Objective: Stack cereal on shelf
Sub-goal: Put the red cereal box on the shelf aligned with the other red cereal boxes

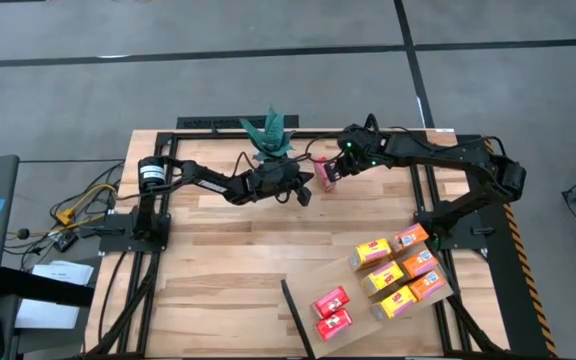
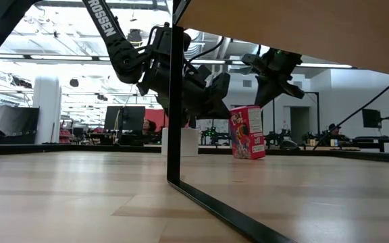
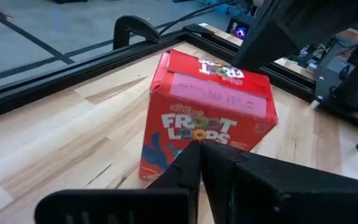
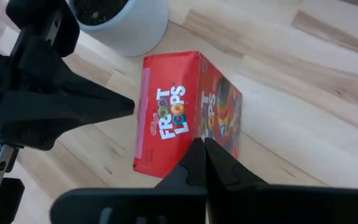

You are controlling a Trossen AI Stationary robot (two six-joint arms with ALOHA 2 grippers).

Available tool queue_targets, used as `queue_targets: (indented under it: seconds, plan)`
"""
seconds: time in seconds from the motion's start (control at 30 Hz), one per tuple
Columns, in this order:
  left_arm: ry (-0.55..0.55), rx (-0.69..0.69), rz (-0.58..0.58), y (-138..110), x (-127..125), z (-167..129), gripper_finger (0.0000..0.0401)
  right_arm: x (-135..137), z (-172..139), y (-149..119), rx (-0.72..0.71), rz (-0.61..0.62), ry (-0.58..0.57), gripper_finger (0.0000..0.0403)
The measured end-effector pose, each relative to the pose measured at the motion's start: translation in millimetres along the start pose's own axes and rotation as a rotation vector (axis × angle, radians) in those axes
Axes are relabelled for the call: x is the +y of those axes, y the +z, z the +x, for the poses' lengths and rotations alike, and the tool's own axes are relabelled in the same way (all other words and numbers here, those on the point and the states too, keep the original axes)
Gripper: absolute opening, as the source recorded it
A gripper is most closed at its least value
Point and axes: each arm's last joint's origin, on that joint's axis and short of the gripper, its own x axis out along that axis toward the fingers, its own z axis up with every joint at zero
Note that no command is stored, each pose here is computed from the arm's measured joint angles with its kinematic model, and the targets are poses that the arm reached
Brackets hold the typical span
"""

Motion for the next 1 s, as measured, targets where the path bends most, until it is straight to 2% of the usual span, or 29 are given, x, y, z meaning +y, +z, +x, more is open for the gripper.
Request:
queue_targets:
  seconds: [0.13, 0.3, 0.53, 0.73, 0.87, 1.0]
  plan:
    - [0.0, 0.0, -0.003, 0, 0, 0, 0.0, 3, 0, 2, -0.003, -0.011, 0.047, 0.0005]
    - [0.0, 0.0, 0.001, 0, 0, 0, 0.0, 3, 0, 1, -0.009, -0.016, 0.035, 0.0005]
    - [0.001, 0.0, 0.003, 0, 0, 0, 0.0, -7, 0, -2, -0.015, 0.04, -0.121, 0.0005]
    - [0.0, -0.001, -0.001, 0, 0, 0, 0.0, -11, 19, -1, 0.03, 0.048, -0.144, 0.0005]
    - [0.0, 0.0, -0.001, 0, 0, 0, 0.0, -14, 42, -11, 0.114, 0.04, -0.173, 0.0007]
    - [0.001, 0.0, -0.001, 0, 0, 0, 0.0, -8, 53, -8, 0.129, 0.029, -0.09, 0.0006]
